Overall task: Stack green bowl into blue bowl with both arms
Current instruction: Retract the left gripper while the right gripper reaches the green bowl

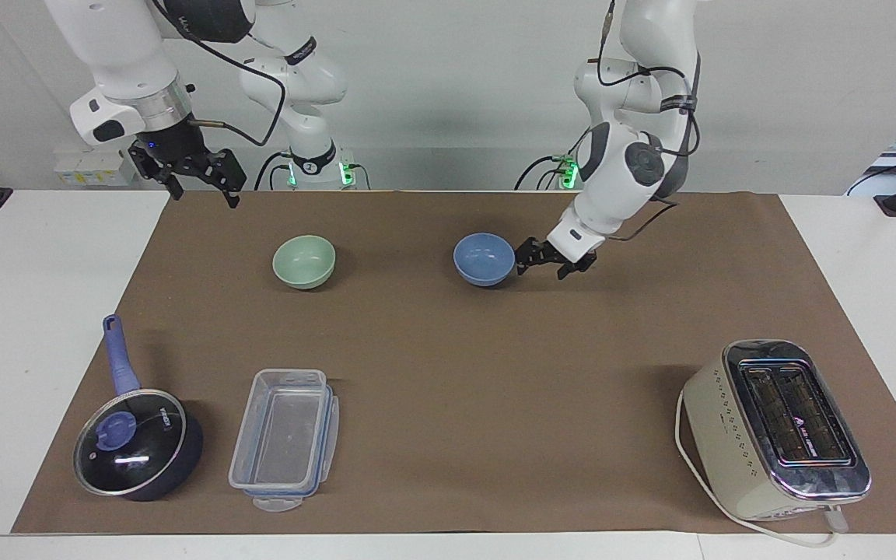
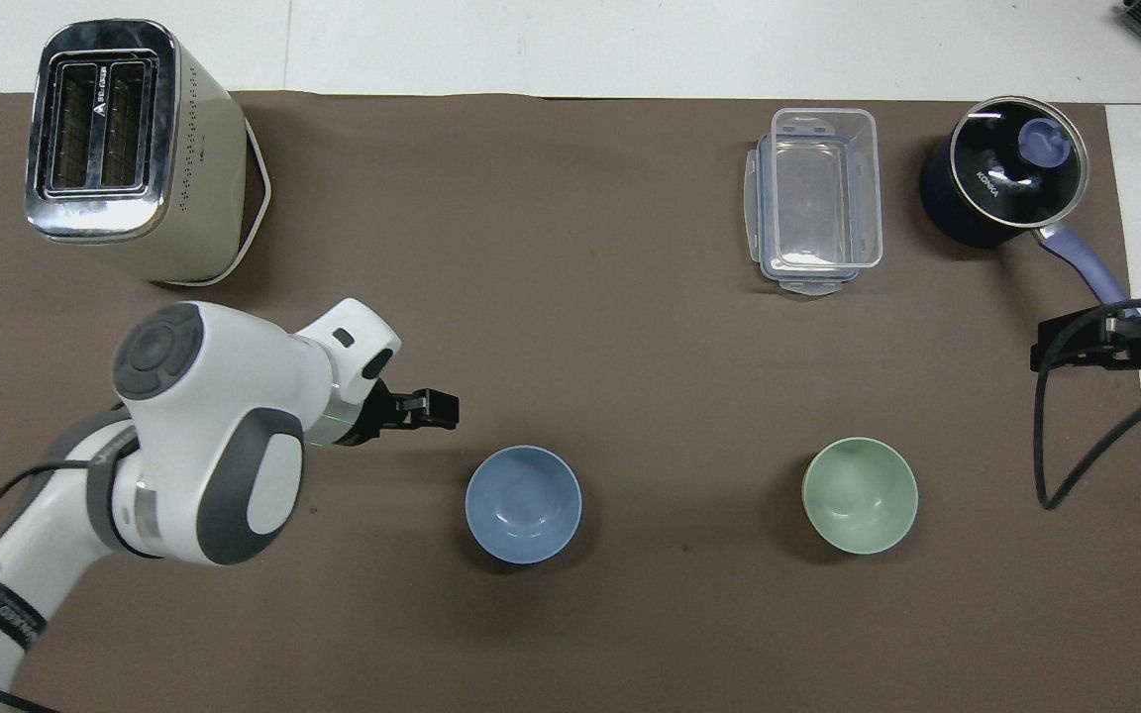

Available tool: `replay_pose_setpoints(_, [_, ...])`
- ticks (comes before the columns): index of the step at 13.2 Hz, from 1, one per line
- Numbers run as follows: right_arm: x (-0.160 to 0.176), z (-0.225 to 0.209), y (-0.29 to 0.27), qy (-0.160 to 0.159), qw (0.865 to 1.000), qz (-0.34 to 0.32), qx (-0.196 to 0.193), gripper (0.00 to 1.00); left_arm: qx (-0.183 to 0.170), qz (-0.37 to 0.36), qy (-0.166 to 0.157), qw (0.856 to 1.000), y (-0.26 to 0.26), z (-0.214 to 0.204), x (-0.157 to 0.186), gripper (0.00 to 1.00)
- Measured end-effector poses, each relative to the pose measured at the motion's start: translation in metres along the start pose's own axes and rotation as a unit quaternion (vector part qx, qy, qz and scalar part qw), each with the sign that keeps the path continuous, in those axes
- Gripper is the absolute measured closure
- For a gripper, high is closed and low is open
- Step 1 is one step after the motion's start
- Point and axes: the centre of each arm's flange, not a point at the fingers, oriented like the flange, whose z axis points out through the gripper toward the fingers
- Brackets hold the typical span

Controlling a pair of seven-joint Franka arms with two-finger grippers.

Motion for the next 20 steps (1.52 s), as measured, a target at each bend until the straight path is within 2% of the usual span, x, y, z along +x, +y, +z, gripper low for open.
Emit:
replay_pose_setpoints(3, [0.002,0.029,-0.001,0.006,1.000,-0.009,0.001,0.00,0.026,-0.003,0.020,0.999,-0.026,-0.042,0.024,0.00])
replay_pose_setpoints(7, [-0.012,0.096,-0.003,-0.003,1.000,-0.013,0.010,0.00,0.064,-0.004,0.048,0.997,-0.053,-0.111,0.050,0.00])
replay_pose_setpoints(10, [-0.026,0.139,-0.004,-0.019,1.000,-0.013,0.013,0.00,0.099,0.000,0.063,0.993,-0.073,-0.148,0.059,0.00])
replay_pose_setpoints(13, [-0.039,0.181,-0.003,-0.033,0.999,-0.029,0.018,0.00,0.112,0.025,0.060,0.992,-0.090,-0.179,0.062,0.00])
replay_pose_setpoints(17, [-0.055,0.235,0.010,-0.034,0.998,-0.044,0.040,0.00,0.115,0.026,0.049,0.992,-0.132,-0.208,0.062,0.00])
replay_pose_setpoints(20, [-0.061,0.250,0.013,-0.031,0.998,-0.047,0.041,0.00,0.115,0.013,0.045,0.992,-0.151,-0.220,0.058,0.00])
